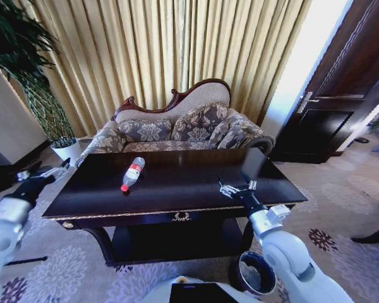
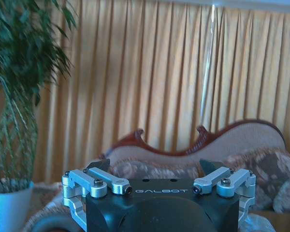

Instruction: Move to the front of the table and place the trash on the table into the trash bin.

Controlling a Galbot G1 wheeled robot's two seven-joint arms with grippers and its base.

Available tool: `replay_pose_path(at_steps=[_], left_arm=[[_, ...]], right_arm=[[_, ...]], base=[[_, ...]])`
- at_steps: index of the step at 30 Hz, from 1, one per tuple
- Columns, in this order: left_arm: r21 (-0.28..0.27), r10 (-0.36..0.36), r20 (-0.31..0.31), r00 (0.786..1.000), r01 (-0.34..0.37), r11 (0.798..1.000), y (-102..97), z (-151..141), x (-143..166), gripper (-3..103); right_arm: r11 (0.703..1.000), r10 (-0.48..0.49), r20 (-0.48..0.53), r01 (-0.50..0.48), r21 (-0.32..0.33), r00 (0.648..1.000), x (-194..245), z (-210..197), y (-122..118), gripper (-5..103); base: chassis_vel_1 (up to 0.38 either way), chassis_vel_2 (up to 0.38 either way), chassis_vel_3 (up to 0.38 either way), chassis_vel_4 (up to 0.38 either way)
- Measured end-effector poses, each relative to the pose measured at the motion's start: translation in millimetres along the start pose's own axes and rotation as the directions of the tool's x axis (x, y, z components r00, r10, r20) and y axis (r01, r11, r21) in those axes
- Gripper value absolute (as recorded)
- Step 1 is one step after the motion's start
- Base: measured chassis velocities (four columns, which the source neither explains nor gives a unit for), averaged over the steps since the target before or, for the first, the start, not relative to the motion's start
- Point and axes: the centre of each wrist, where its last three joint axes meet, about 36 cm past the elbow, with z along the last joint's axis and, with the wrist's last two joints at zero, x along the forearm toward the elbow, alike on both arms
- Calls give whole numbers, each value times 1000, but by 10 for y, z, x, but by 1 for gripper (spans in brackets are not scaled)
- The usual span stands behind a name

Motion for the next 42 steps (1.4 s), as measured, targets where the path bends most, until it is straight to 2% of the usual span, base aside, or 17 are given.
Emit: replay_pose_path(at_steps=[3, 5, 10, 11, 15, 16, 18, 20, 22, 25, 31, 42], left_arm=[[13, 24, -36, 999, -23, 1000, -161, 59, -258, 100], [15, 30, -44, 999, -29, 999, -193, 72, -299, 100], [27, 71, -99, 993, -69, 997, -523, 200, -623, 100], [27, 71, -99, 993, -69, 997, -523, 200, -623, 100], [19, 152, -160, 975, -150, 988, -813, 316, -779, 100], [19, 152, -160, 975, -150, 988, -813, 316, -779, 100], [7, 196, -198, 960, -199, 980, -881, 379, -821, 100], [-7, 243, -230, 942, -252, 968, -893, 417, -869, 100], [-11, 253, -240, 937, -263, 965, -895, 420, -880, 100], [-36, 273, -311, 910, -298, 954, -919, 390, -927, 100], [-28, 273, -387, 881, -307, 951, -905, 331, -961, 100], [1, 262, -463, 847, -295, 955, -850, 388, -1014, 100]], right_arm=[[1000, -4, -4, 4, 8, 1000, 25, -5, 20, 100], [1000, -5, -3, 5, 9, 1000, 27, -9, 21, 100], [1000, 9, -10, -8, 8, 1000, 46, 23, 21, 100], [1000, 9, -10, -8, 8, 1000, 46, 23, 21, 100], [1000, 16, -17, -16, 6, 1000, 40, 63, 19, 100], [1000, 16, -17, -16, 6, 1000, 40, 63, 19, 100], [1000, 20, -19, -20, 6, 1000, 35, 80, 16, 100], [1000, 26, -24, -26, 4, 999, 33, 109, 15, 100], [1000, 28, -26, -28, 3, 999, 31, 119, 15, 100], [999, 43, -31, -43, 1, 999, 18, 202, 17, 100], [999, 50, -36, -50, -6, 998, 23, 236, 29, 100], [998, 55, -30, -55, 9, 998, 44, 212, 2, 100]], base=[[0, 0, 0, 0], [0, 0, 0, 0], [0, 0, 0, 0], [0, 0, 0, 0], [0, 0, 0, 0], [0, 0, 0, 0], [0, 0, 0, 0], [0, 0, 0, 0], [0, 0, 0, 0], [0, 0, 0, 0], [0, 0, 0, 0], [0, 0, 0, 0]])
